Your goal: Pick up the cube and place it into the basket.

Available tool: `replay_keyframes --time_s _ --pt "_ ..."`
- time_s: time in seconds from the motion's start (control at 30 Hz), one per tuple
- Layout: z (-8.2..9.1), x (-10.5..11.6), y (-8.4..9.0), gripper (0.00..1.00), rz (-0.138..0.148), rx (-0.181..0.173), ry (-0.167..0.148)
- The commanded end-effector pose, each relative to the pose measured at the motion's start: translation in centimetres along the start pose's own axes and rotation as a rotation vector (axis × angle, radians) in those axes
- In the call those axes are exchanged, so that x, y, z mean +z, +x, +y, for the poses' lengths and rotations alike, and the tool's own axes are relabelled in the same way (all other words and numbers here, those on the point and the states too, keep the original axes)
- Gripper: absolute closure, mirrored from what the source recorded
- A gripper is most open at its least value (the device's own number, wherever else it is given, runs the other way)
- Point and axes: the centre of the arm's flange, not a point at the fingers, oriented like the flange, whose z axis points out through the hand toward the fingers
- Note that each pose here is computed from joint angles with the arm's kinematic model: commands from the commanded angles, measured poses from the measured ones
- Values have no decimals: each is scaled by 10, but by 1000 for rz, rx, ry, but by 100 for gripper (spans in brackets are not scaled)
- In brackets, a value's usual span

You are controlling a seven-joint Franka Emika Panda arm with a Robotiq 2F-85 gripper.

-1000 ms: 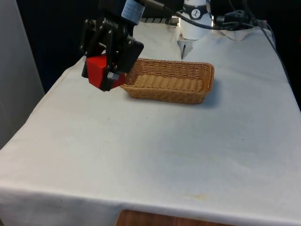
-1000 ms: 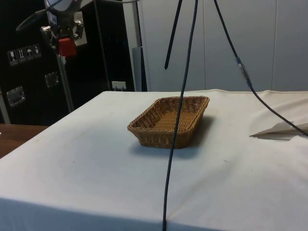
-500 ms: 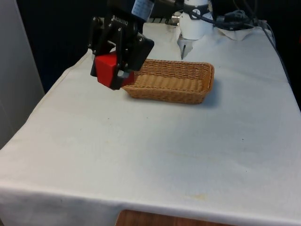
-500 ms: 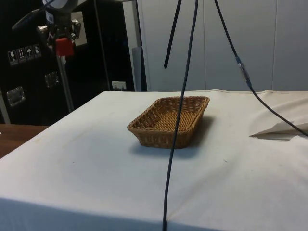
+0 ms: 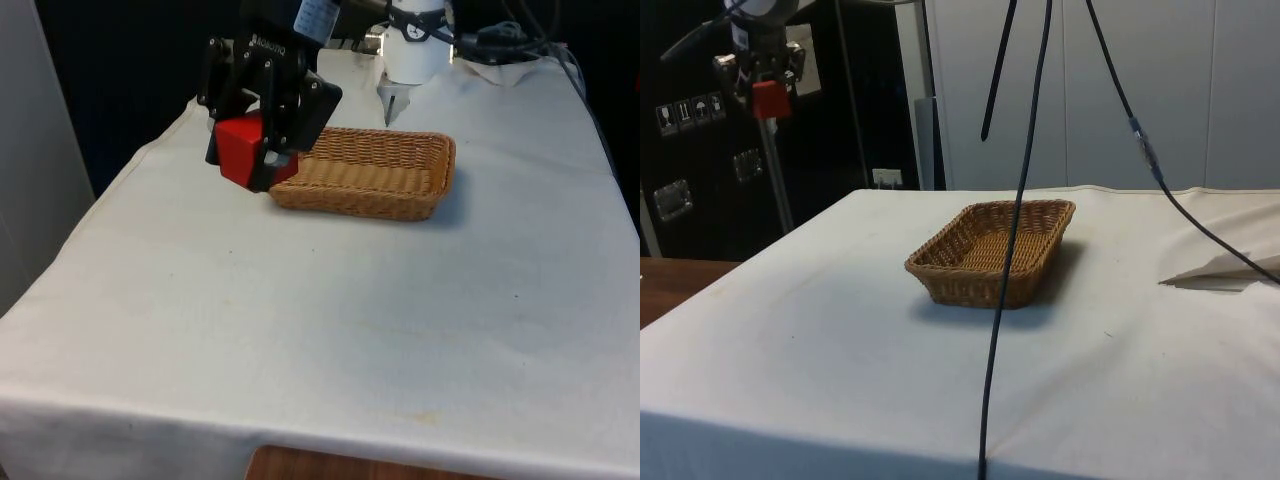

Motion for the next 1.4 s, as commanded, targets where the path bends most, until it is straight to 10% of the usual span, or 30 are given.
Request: replay_keyframes --time_s 0.0,1.37 --pt "1 -2 0 97 1 0 4" --pt "-10 -20 -4 97 -16 -48 35"
